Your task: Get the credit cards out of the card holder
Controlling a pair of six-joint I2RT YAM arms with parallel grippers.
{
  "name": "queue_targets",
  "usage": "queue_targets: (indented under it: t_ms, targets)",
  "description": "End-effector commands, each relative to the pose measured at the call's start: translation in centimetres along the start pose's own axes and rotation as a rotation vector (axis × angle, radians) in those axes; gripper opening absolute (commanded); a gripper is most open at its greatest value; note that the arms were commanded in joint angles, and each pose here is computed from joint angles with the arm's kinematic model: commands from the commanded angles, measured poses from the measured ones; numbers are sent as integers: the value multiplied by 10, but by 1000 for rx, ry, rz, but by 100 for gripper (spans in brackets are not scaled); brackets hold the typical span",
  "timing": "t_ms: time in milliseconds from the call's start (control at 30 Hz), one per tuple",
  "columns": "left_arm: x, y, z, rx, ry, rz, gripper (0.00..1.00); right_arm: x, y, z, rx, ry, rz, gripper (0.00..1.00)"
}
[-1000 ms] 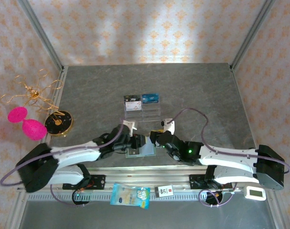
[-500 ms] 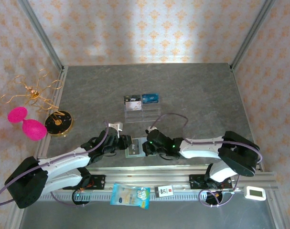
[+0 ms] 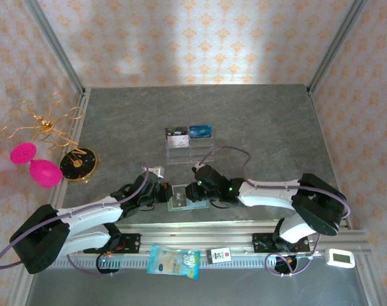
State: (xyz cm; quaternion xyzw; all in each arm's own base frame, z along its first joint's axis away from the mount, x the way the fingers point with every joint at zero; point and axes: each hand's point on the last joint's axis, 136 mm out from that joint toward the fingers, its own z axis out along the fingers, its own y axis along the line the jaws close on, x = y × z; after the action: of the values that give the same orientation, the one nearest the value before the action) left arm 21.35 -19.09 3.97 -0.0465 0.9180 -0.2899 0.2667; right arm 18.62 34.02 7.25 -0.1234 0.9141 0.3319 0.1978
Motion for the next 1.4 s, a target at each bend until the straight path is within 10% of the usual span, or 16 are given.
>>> queue_targets:
  t_ms: [0, 1367]
  targets:
    - [5, 11, 1, -44, 12, 22, 3, 4, 7, 13, -62, 85, 67, 19]
    - [37, 26, 7, -104, 81, 43, 0, 20, -36, 32, 103, 134, 152, 23]
